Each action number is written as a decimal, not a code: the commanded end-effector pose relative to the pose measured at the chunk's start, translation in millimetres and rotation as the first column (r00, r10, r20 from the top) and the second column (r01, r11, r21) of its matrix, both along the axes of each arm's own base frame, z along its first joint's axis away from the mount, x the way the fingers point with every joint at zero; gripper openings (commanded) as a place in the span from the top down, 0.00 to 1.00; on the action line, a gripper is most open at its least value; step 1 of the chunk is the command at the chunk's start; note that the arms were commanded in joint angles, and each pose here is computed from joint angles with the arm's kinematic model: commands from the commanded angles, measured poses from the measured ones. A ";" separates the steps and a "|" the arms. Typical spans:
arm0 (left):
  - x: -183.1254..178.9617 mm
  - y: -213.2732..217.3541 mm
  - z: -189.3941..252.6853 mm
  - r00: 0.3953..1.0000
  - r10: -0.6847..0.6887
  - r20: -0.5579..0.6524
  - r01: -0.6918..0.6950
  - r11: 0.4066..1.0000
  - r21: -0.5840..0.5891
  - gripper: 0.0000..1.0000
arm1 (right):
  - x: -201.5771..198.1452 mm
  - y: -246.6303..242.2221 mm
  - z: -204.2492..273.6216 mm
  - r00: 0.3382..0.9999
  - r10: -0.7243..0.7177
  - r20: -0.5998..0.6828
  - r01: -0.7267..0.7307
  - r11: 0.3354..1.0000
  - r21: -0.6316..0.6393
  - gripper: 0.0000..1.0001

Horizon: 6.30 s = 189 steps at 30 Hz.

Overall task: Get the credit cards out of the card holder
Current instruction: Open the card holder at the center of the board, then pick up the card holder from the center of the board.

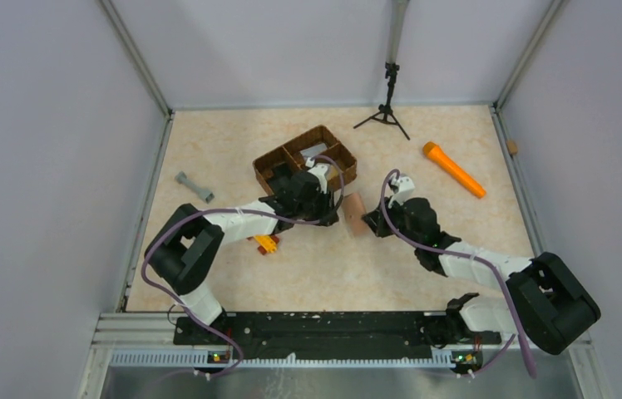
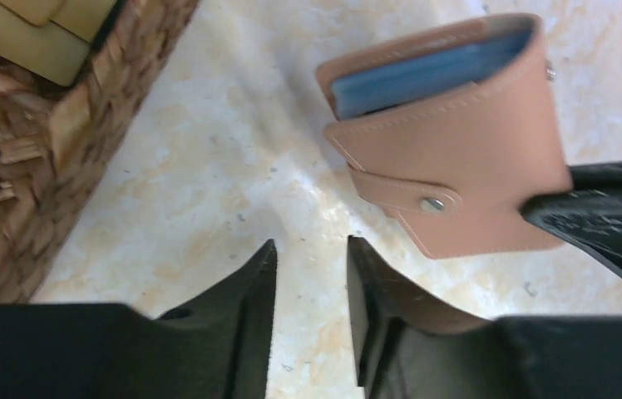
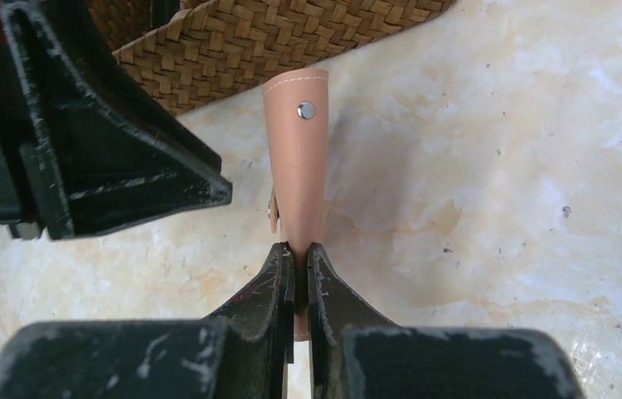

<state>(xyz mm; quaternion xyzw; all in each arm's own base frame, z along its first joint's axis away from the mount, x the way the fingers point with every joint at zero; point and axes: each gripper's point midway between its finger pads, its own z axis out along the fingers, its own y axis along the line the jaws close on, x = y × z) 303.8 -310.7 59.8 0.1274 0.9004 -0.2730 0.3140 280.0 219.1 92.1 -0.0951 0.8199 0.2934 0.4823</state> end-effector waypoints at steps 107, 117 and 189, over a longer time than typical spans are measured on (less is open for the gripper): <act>2.3 -2.9 46.9 0.997 -0.077 0.017 0.078 0.941 -0.330 1.00 | 12.1 4.9 51.5 0.995 -0.001 0.099 -0.017 0.984 0.179 0.66; -15.4 -12.4 68.4 0.984 -0.176 -0.002 0.161 0.906 -0.392 1.00 | 26.7 -10.6 28.1 0.995 -0.095 0.025 0.093 0.993 0.078 0.30; -93.4 105.0 -21.4 0.996 0.078 -0.037 -0.049 0.862 0.504 1.00 | -49.8 54.8 -61.8 0.820 0.196 -0.537 -0.140 0.980 0.144 0.34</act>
